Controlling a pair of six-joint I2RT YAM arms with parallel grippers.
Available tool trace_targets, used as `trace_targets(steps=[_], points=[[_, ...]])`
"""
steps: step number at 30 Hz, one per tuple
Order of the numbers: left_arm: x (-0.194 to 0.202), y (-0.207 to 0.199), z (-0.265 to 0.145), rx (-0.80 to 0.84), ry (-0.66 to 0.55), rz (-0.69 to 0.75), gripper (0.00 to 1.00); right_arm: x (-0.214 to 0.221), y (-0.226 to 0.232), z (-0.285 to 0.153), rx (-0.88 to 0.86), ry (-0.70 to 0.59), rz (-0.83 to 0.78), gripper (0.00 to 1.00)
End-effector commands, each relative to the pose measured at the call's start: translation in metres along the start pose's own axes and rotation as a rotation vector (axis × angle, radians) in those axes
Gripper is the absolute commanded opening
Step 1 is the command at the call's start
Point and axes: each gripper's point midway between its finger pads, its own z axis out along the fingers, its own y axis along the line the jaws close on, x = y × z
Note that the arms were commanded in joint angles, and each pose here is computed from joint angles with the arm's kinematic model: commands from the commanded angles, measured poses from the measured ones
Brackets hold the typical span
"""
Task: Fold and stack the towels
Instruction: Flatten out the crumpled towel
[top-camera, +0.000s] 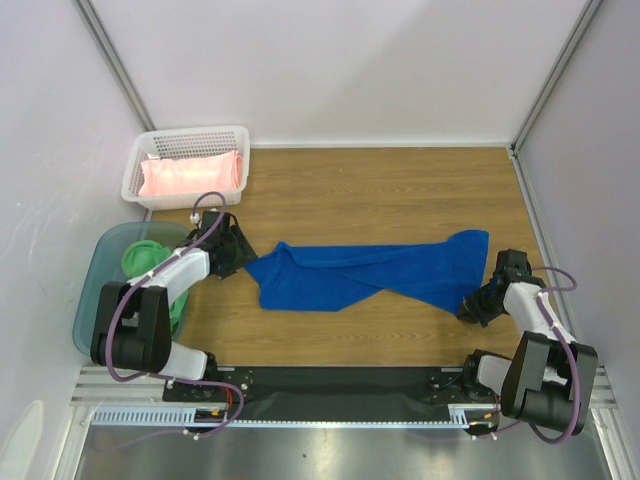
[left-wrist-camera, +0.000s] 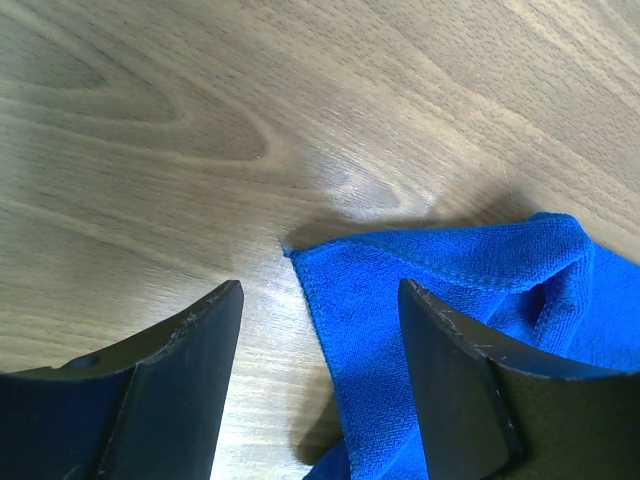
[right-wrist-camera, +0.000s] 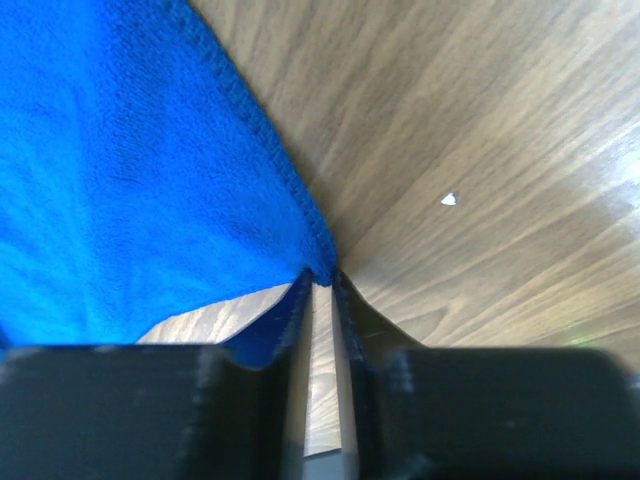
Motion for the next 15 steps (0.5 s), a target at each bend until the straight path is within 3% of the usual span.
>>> trace_targets(steps=[1,4,15], points=[[-0.003,0.005,0.001,-0.022,-0.017,-0.026,0.69,-0.005,0.003,0.004,-0.006,-0.02,0.001,0.09],[-0.003,0.006,0.001,-0.023,-0.018,-0.026,0.69,-0.01,0.006,0.001,-0.012,-0.035,-0.005,0.0],[0.0,0.008,0.003,-0.031,-0.009,-0.03,0.65,-0.039,0.037,-0.042,-0.101,-0.161,-0.016,0.0]])
